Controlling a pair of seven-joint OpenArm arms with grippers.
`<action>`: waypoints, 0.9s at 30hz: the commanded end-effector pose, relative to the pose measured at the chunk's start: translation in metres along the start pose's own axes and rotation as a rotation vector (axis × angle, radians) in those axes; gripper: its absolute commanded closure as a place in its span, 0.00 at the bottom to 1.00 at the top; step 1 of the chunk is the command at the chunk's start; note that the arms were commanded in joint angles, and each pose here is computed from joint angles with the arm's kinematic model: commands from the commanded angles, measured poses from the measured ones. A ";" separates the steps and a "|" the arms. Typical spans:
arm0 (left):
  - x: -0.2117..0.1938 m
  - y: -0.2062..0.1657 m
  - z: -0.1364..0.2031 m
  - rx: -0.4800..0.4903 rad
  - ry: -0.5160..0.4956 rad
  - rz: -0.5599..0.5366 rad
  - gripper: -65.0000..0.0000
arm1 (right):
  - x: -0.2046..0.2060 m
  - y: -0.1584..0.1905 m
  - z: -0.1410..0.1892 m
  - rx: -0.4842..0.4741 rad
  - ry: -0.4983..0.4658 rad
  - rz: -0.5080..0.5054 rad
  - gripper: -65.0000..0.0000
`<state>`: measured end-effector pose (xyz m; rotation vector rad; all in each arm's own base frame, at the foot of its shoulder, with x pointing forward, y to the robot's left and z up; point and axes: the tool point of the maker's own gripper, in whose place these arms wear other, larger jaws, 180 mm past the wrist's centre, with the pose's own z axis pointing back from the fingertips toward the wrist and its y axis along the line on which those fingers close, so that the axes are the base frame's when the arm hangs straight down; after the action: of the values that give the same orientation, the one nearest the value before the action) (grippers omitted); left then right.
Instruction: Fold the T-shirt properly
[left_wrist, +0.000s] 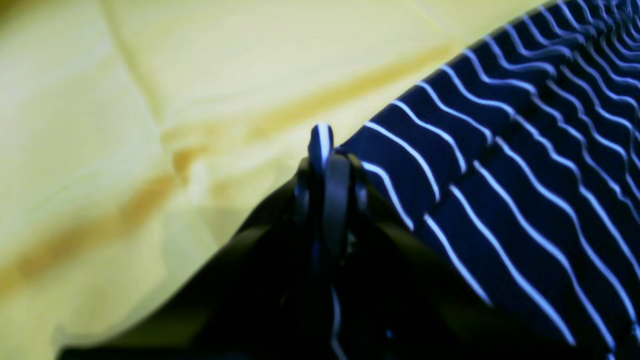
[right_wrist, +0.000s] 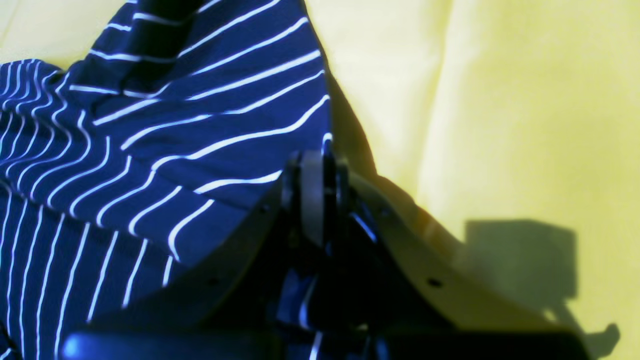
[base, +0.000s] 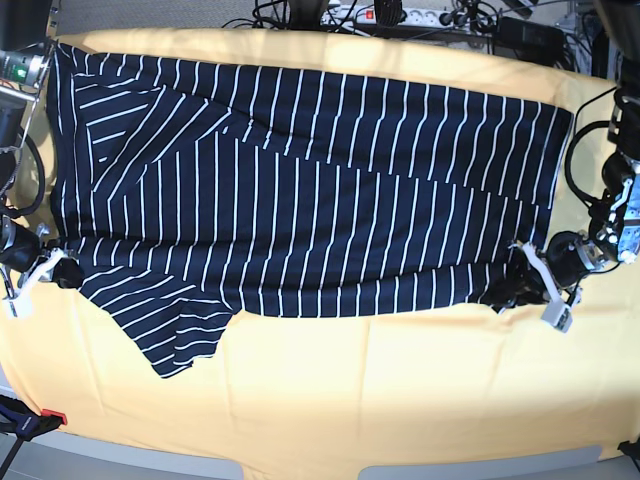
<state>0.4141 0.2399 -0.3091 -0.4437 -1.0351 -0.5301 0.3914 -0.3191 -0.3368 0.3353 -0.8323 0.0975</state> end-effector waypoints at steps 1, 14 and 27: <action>0.033 0.012 0.013 0.021 -0.093 -0.025 1.00 | 0.029 -0.006 0.013 -0.013 -0.073 0.025 1.00; 0.064 0.036 0.036 0.096 -0.189 -0.031 1.00 | 0.033 -0.005 0.013 -0.010 -0.079 0.025 1.00; 0.065 0.042 0.044 0.116 -0.175 -0.073 1.00 | 0.031 0.009 0.000 0.017 -0.044 0.084 1.00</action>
<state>0.4282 0.2770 -0.2645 -0.3655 -1.1714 -0.5031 0.3971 -0.3015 -0.3399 0.3410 -0.8140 0.1667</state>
